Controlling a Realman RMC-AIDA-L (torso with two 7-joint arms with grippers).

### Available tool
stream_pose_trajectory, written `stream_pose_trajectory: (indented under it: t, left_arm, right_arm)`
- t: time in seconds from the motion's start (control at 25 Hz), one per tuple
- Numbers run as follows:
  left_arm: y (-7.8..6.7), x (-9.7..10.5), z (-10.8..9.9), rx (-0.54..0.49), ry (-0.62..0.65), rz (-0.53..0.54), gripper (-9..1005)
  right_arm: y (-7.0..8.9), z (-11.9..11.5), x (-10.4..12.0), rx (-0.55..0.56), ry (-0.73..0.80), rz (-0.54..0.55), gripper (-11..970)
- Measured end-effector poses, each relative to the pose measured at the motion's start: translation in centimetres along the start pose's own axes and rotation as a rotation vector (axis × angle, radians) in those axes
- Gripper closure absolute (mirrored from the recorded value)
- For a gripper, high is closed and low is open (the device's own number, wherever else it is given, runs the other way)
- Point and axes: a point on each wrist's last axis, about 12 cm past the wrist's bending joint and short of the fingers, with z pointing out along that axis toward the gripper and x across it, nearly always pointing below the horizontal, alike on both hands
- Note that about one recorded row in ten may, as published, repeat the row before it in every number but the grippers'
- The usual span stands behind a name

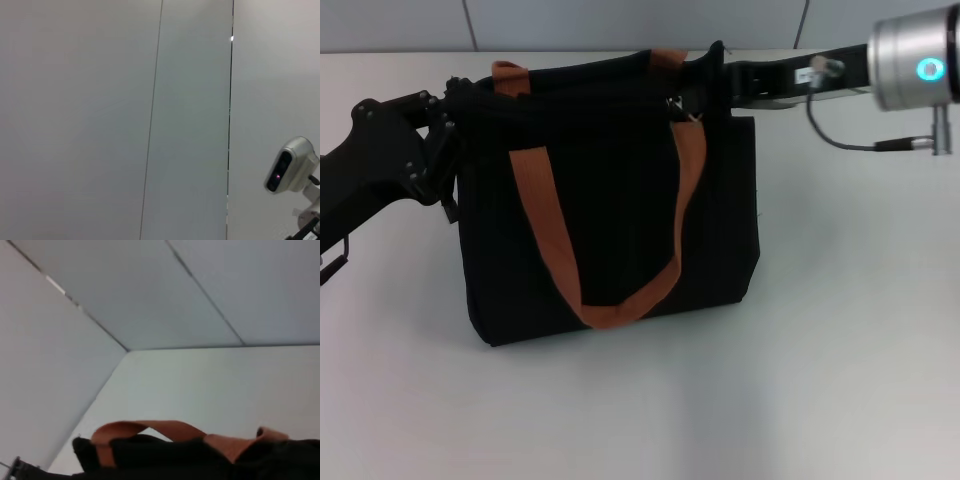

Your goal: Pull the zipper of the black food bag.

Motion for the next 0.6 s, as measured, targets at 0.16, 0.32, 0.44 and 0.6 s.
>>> stream_pose_trajectory:
  t: [0.16,0.32,0.44,0.6]
  left_arm:
    - [0.0,0.0,0.0,-0.002,0.001,0.0,985]
    - [0.0,0.0,0.0,-0.004,0.002,-0.005,984]
    - [0.0,0.0,0.0,-0.005,0.003,-0.011,983]
    - [0.1,0.1,-0.3,-0.01,0.007,-0.022,983]
  right_arm:
    - [0.0,-0.7,0.3,-0.065,-0.044,-0.007,961]
    - [0.1,-1.8,0.8,-0.197,-0.138,-0.029,961]
    - [-0.2,-3.5,1.8,-0.356,-0.295,-0.068,962]
    - [-0.7,-5.4,3.4,-0.518,-0.405,-0.156,900]
